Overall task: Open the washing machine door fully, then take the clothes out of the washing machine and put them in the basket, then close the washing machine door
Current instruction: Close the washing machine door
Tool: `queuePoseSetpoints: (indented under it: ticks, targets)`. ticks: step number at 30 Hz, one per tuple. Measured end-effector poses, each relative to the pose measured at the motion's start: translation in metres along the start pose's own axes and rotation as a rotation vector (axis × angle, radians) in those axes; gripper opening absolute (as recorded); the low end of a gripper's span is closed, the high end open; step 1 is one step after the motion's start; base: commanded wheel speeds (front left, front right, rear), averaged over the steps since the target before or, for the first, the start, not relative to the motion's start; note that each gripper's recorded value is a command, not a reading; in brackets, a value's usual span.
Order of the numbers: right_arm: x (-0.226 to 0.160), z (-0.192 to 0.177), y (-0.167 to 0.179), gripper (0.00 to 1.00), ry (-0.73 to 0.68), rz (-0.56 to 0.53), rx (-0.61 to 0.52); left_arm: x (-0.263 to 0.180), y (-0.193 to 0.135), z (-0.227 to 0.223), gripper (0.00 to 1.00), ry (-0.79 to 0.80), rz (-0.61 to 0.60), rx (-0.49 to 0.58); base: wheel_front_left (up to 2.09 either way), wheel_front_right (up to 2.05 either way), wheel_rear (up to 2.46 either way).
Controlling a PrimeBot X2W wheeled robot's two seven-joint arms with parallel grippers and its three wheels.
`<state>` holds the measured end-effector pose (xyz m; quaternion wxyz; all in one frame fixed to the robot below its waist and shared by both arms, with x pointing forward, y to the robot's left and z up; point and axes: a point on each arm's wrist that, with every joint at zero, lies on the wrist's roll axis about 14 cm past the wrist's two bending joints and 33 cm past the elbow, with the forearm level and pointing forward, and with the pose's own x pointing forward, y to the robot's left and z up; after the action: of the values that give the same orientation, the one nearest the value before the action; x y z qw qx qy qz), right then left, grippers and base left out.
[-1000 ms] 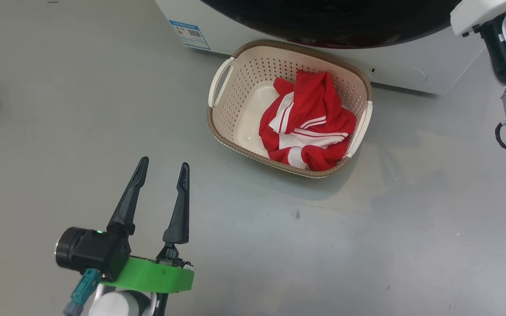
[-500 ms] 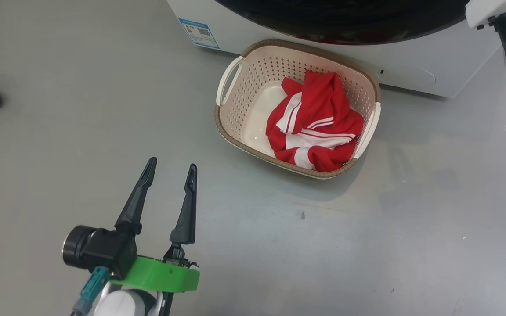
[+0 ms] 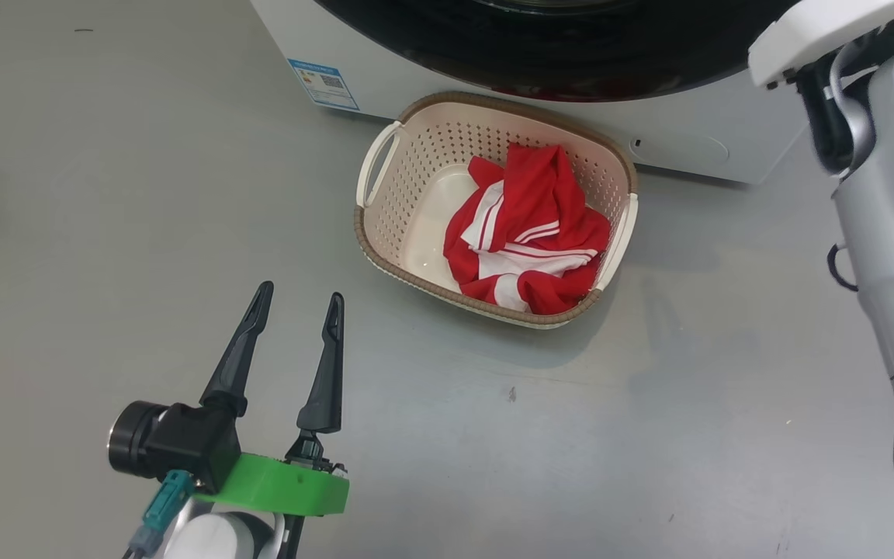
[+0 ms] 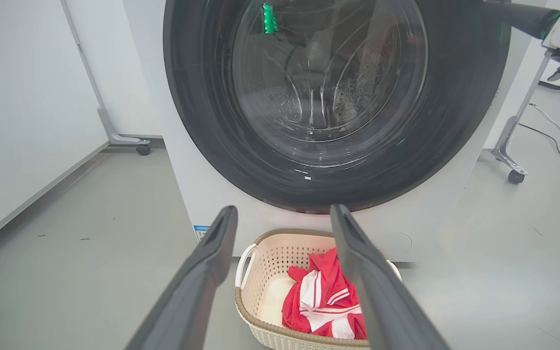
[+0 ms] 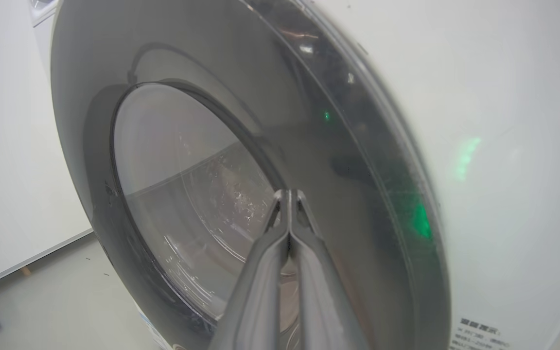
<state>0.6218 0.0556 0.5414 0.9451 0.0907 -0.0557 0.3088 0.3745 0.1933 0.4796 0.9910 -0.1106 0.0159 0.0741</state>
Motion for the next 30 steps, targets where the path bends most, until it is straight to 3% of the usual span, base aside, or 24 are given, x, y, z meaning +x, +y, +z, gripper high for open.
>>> queuePoseSetpoints:
  ticks: [8,11,12,13,30]
  targets:
    - [-0.024,-0.009,0.011,0.02,0.003,-0.005,0.059,0.005,-0.007,0.002,1.00,-0.010,-0.026,-0.010,0.00,0.00,0.00]
    - [-0.038,-0.015,0.011,0.54,0.019,-0.016,0.068,0.006,-0.012,0.001,1.00,-0.009,-0.044,-0.013,0.00,0.00,0.00]
    - [-0.044,-0.019,0.010,0.84,0.028,-0.022,0.069,0.006,-0.013,0.000,1.00,-0.008,-0.049,-0.014,0.00,0.00,0.00]
    - [-0.050,-0.023,0.009,1.00,0.039,-0.030,0.071,0.006,-0.014,0.001,1.00,-0.008,-0.054,-0.013,0.00,0.00,0.00]
    - [-0.143,-0.030,-0.005,1.00,0.084,-0.176,0.100,0.003,-0.032,0.013,1.00,-0.043,-0.132,-0.016,0.00,0.00,0.00]
